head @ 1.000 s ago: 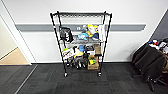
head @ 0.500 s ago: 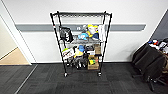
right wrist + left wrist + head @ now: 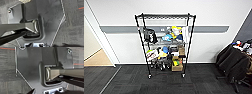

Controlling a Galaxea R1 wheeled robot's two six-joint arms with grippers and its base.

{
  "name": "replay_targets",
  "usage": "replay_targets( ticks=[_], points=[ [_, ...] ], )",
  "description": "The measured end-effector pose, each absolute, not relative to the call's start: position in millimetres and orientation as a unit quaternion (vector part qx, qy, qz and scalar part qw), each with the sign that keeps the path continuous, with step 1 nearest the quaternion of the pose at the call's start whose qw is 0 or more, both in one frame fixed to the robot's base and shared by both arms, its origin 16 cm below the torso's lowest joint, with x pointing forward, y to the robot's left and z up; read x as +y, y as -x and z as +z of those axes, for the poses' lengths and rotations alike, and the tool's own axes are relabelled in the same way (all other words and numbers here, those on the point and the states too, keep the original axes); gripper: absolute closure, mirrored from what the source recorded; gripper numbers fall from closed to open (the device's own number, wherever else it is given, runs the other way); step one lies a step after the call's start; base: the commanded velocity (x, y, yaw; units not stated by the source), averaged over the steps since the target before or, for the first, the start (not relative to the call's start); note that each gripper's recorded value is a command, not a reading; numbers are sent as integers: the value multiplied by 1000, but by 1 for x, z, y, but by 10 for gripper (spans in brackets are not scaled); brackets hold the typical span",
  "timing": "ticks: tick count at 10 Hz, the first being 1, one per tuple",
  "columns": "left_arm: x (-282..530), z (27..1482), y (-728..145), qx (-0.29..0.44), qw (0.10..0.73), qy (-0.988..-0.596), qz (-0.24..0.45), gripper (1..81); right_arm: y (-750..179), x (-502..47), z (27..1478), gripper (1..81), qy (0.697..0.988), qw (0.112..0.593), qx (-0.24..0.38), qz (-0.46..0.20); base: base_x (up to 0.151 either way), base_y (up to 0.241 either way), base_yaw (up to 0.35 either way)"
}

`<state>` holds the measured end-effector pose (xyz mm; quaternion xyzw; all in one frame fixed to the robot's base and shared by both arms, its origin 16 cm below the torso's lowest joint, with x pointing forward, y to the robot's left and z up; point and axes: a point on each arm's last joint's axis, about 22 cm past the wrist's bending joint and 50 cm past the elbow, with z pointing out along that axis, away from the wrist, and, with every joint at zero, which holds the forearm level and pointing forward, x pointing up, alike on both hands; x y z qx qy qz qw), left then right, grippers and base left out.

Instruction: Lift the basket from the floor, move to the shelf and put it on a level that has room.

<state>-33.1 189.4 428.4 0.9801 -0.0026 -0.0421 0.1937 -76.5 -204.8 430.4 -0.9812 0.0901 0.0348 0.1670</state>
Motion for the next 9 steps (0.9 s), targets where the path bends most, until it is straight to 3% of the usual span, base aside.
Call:
replay_targets(
  ticks=[6,9],
  points=[
    [242,426,-56,48,189,-980,-31,10,18,-220,441,10,973,204,104,35,0,0,0],
    [256,419,-96,78,180,-980,-21,10,-58,-237,443,10,970,217,105,4,0,0,0]
  ],
)
